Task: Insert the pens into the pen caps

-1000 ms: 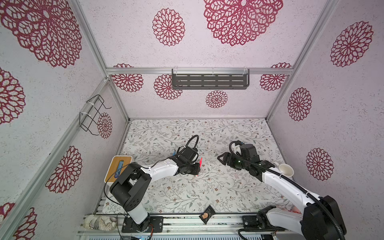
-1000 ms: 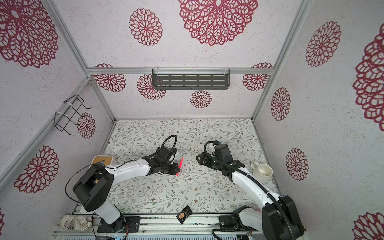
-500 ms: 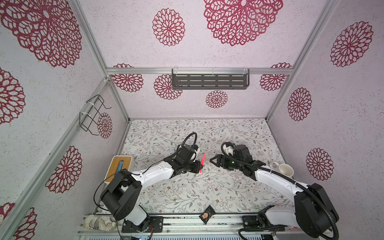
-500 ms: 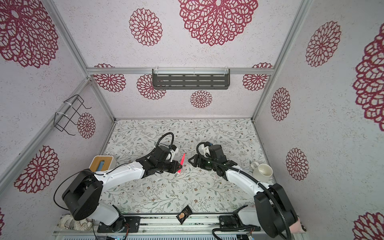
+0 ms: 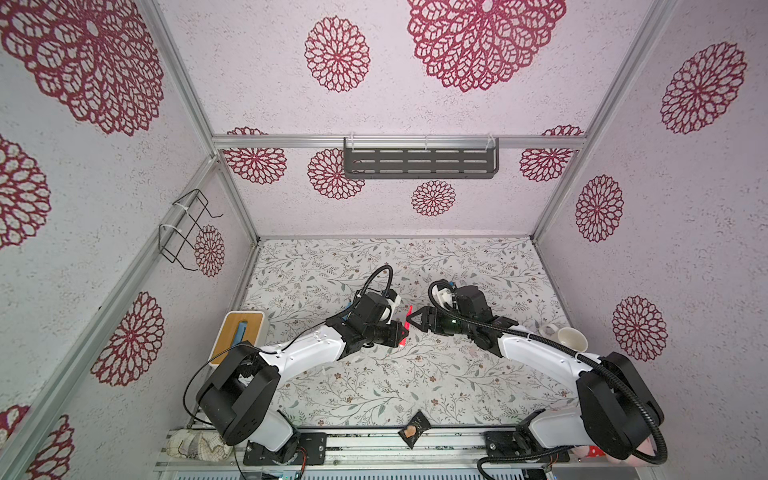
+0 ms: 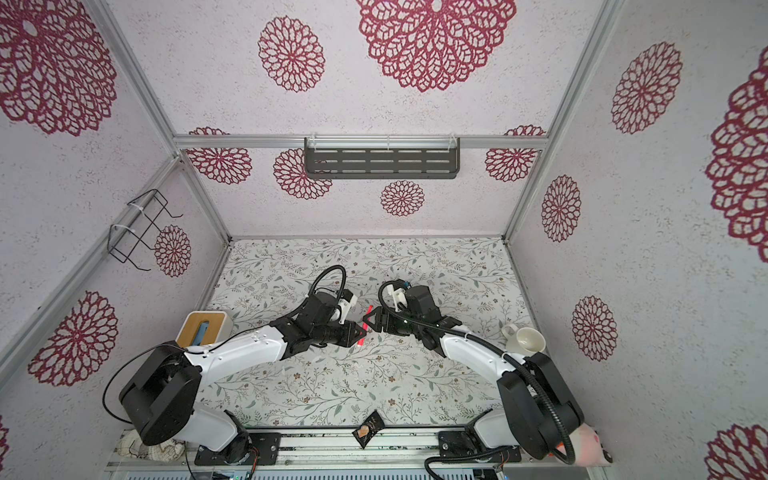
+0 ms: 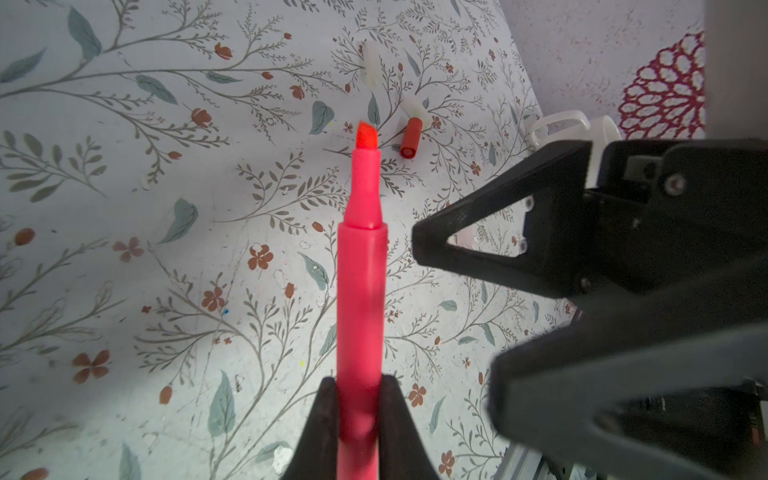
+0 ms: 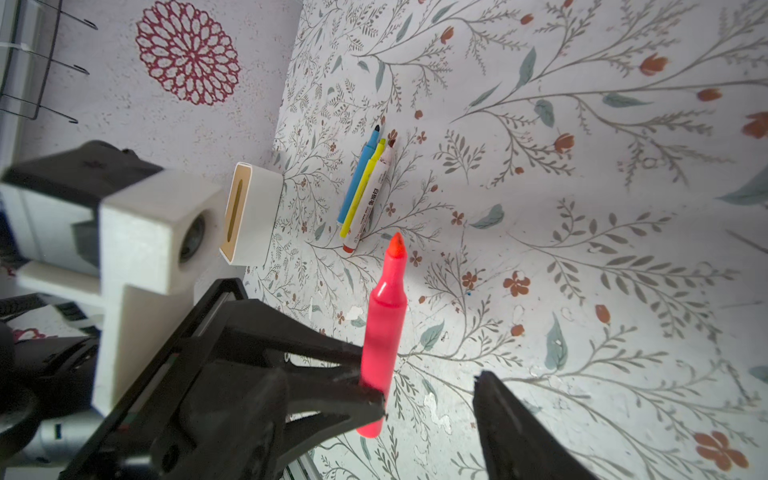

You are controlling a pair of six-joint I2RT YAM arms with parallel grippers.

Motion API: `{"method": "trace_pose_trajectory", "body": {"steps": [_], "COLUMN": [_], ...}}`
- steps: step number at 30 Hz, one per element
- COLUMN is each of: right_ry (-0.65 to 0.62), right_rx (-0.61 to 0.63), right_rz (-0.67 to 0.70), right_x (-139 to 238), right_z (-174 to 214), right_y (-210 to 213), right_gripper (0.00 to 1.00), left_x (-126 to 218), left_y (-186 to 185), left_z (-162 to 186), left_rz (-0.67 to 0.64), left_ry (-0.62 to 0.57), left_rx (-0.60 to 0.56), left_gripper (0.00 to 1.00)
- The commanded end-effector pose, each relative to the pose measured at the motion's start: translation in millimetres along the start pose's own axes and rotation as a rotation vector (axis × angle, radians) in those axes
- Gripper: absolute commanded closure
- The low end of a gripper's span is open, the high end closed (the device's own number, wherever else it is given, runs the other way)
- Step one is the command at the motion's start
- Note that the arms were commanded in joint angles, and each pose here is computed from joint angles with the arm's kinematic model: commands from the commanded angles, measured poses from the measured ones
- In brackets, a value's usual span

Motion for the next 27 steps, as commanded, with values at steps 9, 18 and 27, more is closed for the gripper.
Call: {"method": "trace_pose_trajectory", "body": {"steps": [9,18,27], "right_ry": [-0.04,-0.045,-0.035], "right_rx": [0.003,-0.004,-0.017], "right_rz": [-0.055,-0.066,-0.053], "right_x": [-10.2,-12.1,-14.7], "right_z": [-10.9,-11.9,-9.9], "right_y": [12.1,13.1,9.1], "right_gripper": [0.39,0.51,0.74], "left_x": [6.6,4.2,2.6], "left_y": [-17.4,-22.3,-24.7], "left_z": [-6.6,-5.3,-8.0], "left_rz": [0.068,0.09,0.097], "left_ry": [-0.048,-0.045,-0.043], "left_rx": [-0.024,-0.026,-0.03], "left_gripper": [0.87,0.87,0.87]}}
Point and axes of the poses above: each gripper's point midway between its finger pads, its own x axis back along the fingers, its own y axis along the line the jaws close on, z = x × y, the point moved 6 cm from there along x, back along the fingers, and after that the axes turned 2 degrees about -x, right-handed, at the moved point
